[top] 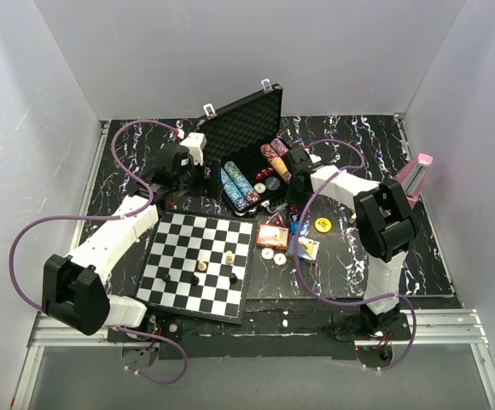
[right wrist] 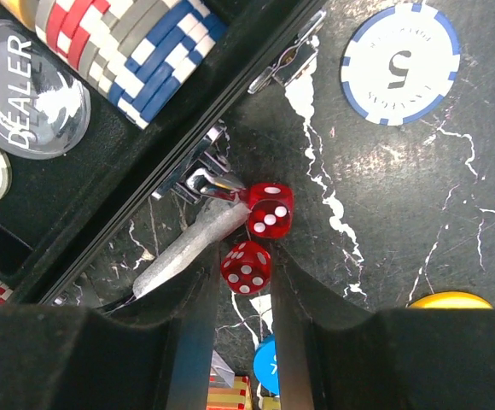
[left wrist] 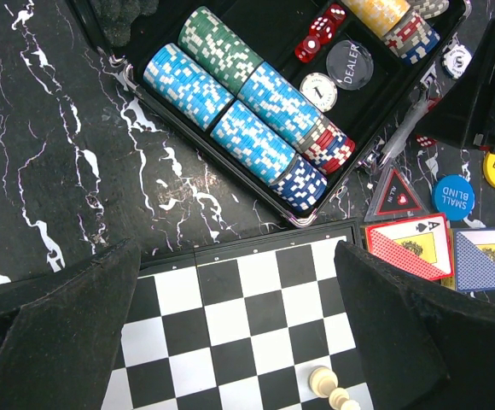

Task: Pack up texas hold em set

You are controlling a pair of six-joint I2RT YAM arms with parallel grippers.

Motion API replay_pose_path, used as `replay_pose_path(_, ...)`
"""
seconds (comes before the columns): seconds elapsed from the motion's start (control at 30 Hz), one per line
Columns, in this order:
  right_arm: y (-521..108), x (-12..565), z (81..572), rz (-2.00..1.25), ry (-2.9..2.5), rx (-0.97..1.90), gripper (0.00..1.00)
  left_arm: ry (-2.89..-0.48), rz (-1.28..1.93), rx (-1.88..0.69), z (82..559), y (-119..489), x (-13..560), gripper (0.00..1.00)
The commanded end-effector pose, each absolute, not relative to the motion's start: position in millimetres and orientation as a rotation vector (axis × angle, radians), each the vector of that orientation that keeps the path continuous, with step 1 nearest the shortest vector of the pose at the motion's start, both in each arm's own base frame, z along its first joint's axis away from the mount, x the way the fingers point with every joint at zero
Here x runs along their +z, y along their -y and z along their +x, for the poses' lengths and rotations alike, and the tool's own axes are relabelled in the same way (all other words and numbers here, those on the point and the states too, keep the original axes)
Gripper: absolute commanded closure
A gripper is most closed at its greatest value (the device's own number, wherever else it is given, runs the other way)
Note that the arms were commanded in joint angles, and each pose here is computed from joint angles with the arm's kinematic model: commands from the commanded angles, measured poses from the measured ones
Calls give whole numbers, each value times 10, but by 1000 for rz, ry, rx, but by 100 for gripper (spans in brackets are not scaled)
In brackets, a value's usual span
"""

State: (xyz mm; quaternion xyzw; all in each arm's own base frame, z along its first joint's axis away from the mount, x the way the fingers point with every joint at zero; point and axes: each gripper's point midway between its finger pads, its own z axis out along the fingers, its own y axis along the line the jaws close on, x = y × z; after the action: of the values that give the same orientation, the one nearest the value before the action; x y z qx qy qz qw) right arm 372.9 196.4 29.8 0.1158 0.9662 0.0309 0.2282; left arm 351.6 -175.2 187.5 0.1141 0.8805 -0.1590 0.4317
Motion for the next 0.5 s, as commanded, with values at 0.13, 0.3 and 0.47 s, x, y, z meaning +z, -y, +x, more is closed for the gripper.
replay_pose_path(0.13,-1968,369,3750,336,-2632,62,64,-2127,274,-406,3498,1716,2147,2)
replay_pose_path(0.3,-1954,342,3701,333,-2641,55,67,-2125,274,-406,3501,1717,2154,2)
replay_pose_path(0.47,-1962,342,3674,254,-2646,63,62,-2121,274,-402,3492,1710,2162,2)
